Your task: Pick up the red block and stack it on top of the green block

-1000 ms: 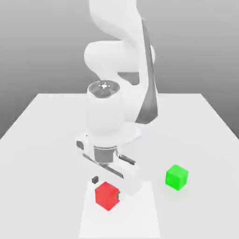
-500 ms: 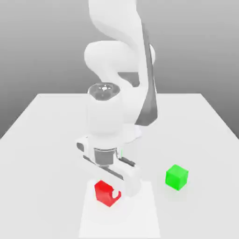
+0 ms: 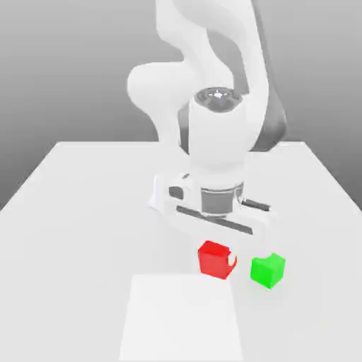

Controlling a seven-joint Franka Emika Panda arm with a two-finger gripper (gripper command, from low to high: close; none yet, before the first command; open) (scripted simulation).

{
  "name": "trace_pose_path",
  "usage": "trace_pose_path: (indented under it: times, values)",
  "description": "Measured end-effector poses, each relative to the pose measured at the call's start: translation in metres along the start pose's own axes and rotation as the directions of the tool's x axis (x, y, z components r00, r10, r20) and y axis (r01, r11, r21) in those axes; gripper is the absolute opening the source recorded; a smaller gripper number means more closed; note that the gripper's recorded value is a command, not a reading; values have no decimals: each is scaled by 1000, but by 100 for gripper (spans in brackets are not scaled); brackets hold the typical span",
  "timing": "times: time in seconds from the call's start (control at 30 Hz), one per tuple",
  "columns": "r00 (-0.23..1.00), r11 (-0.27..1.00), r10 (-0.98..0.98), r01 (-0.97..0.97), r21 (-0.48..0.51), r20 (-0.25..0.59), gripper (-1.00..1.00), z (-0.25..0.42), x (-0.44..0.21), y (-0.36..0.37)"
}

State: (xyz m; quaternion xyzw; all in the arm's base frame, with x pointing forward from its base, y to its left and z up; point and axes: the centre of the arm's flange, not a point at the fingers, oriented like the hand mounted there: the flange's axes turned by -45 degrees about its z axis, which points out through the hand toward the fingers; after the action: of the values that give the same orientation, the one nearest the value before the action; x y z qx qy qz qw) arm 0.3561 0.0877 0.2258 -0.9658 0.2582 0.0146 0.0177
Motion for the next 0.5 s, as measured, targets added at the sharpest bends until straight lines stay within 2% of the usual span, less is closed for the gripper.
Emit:
trace_pose_path:
  times: [0.33,0.5]
  values:
    - [987,987,-158,158,-26,-27,-100,-15,-92,-48]
    - [984,984,-175,174,-32,-33,-100,20,-99,-52]
